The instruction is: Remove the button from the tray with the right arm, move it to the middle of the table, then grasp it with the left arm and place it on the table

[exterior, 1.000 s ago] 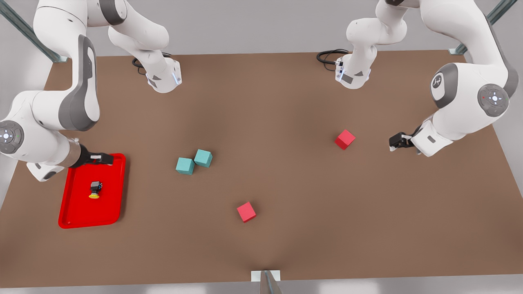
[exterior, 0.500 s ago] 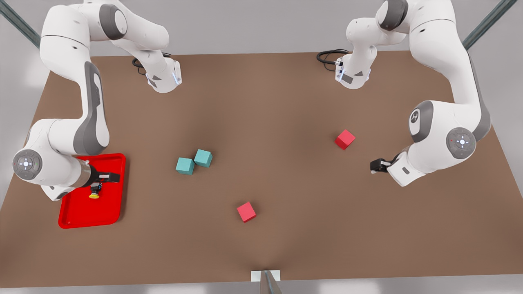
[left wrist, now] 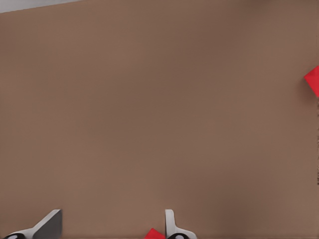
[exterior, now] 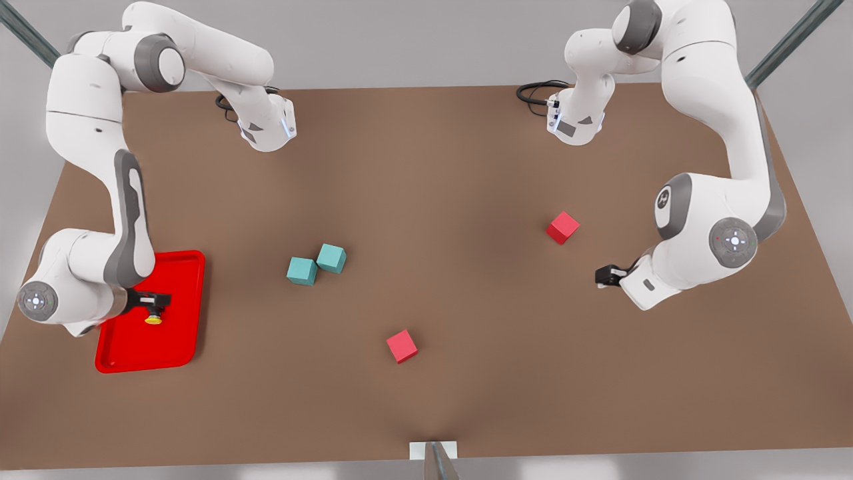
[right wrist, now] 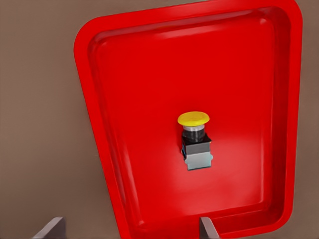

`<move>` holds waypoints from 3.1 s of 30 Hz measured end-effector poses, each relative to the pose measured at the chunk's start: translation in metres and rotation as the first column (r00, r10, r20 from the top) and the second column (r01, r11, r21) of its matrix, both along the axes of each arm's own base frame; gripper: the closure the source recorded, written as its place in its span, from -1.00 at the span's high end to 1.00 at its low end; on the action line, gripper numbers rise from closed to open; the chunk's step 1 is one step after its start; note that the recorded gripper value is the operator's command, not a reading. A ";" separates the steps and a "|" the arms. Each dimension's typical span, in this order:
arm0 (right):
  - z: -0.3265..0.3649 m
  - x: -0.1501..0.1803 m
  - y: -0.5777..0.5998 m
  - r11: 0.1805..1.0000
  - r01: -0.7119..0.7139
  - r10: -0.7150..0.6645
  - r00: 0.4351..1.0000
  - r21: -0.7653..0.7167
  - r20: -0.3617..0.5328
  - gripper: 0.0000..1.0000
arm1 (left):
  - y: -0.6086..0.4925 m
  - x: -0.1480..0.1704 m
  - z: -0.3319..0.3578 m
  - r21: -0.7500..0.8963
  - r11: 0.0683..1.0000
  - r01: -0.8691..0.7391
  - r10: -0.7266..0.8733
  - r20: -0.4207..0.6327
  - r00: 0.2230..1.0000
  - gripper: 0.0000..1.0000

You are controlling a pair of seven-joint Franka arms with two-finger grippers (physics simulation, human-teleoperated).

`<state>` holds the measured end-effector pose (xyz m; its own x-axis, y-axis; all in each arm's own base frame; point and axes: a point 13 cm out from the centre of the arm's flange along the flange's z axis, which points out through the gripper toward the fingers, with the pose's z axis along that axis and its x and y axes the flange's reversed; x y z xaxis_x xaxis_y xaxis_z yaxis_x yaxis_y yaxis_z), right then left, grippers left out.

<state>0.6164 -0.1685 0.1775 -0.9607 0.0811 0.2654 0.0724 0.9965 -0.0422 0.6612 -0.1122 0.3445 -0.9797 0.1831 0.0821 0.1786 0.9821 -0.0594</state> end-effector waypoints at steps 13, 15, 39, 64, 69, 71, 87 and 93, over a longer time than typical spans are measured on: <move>-0.053 0.009 -0.046 0.982 -0.176 0.162 0.971 0.068 0.173 1.00 | -0.019 0.002 -0.019 0.003 1.000 0.006 -0.006 -0.011 1.000 1.00; -0.064 -0.007 -0.044 0.976 -0.207 0.195 0.968 0.066 0.156 1.00 | -0.025 0.002 -0.022 0.003 1.000 0.012 -0.012 -0.010 1.000 1.00; -0.124 -0.037 -0.060 0.939 -0.340 0.323 0.924 0.050 0.203 1.00 | -0.037 0.011 -0.063 0.003 1.000 0.007 -0.007 -0.025 1.000 1.00; -0.141 -0.035 -0.054 0.929 -0.365 0.346 0.913 0.055 0.216 0.34 | -0.044 0.014 -0.070 0.000 1.000 0.010 -0.010 -0.016 1.000 1.00; -0.143 -0.036 -0.054 0.931 -0.361 0.341 0.915 0.058 0.218 0.17 | -0.044 0.015 -0.070 0.000 1.000 0.009 -0.009 -0.015 1.000 1.00; -0.143 -0.035 -0.054 0.931 -0.360 0.340 0.915 0.059 0.219 0.08 | -0.044 0.015 -0.069 0.000 1.000 0.009 -0.009 -0.014 1.000 1.00; -0.090 -0.007 -0.036 0.926 -0.378 0.360 0.895 0.020 0.263 -0.08 | -0.042 0.014 -0.060 0.002 1.000 0.003 -0.003 -0.010 1.000 1.00; -0.018 0.046 0.107 0.895 -0.445 0.419 0.862 0.028 0.286 -0.08 | -0.035 0.015 -0.060 0.004 1.000 -0.006 0.006 -0.010 1.000 1.00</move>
<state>0.6624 -0.0612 0.1596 -0.9286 -0.3706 -0.0184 -0.3707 0.9287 0.0082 0.6760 -0.1476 0.2849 -0.9799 0.1766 0.0929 0.1718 0.9834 -0.0577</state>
